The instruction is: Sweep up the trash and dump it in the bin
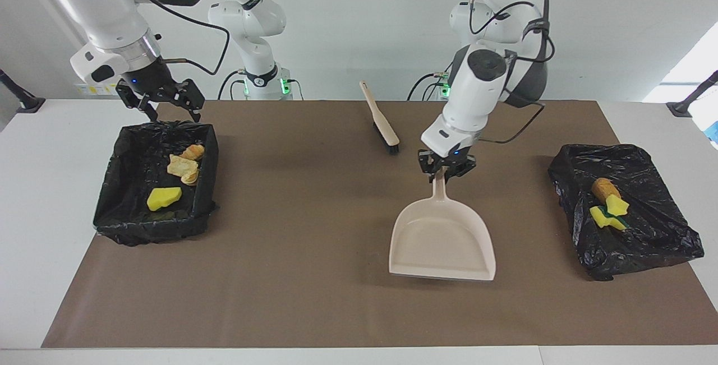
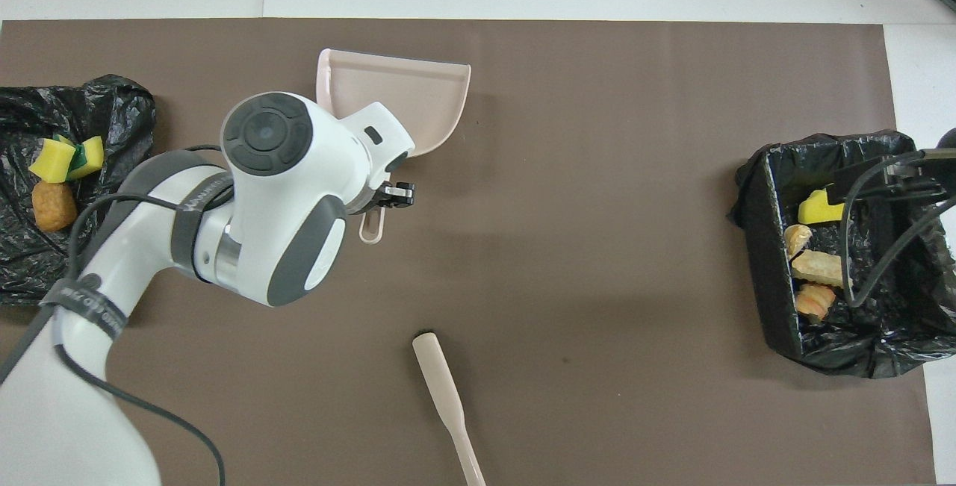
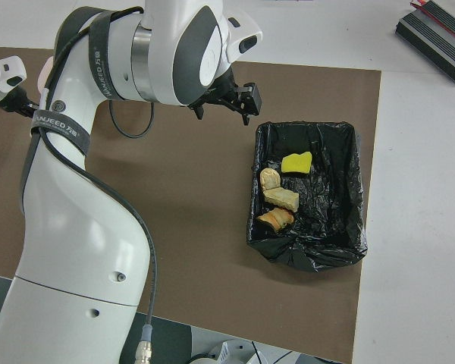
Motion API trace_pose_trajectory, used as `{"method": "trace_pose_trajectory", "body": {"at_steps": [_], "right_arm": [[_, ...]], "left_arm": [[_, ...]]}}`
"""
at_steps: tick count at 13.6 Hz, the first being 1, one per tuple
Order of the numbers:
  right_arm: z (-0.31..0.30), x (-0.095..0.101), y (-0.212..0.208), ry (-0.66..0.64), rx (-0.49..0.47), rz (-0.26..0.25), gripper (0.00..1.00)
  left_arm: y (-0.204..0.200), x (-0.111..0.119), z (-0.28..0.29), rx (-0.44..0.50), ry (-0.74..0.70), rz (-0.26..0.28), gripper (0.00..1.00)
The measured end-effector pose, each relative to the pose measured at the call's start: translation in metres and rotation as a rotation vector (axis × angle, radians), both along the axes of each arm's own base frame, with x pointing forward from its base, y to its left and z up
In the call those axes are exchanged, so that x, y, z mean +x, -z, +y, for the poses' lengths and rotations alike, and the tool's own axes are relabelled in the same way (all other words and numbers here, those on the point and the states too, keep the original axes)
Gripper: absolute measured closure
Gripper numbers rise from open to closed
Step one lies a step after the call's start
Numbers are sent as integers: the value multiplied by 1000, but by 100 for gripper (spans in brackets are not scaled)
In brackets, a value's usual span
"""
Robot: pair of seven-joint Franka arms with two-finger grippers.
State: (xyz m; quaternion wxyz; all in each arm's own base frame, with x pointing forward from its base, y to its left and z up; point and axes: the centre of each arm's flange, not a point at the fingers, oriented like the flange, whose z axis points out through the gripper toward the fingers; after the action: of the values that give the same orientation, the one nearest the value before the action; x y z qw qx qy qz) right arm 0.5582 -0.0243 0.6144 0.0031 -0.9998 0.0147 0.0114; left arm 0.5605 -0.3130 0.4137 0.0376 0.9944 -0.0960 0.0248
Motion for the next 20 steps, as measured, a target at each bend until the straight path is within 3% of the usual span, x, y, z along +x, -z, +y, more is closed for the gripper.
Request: {"method": "trace_pose_trajectory", "body": {"at_steps": [3,8,11,20], "right_arm": [[11,-6,-10,-7,1,-14,0],[15,-9,-13,3,2,-15,0],[15,-9,-11,3,2,-12,0],[16,-11,-9,0,2,-6,0]], "left_arm": [[19,-6,-22,-41,-42,40,68],[26,-31,-65,-49,5,34,68],[68,-43,-92,-23,37,51,68],[66,-35,-94,-33,-68,39,68]]}}
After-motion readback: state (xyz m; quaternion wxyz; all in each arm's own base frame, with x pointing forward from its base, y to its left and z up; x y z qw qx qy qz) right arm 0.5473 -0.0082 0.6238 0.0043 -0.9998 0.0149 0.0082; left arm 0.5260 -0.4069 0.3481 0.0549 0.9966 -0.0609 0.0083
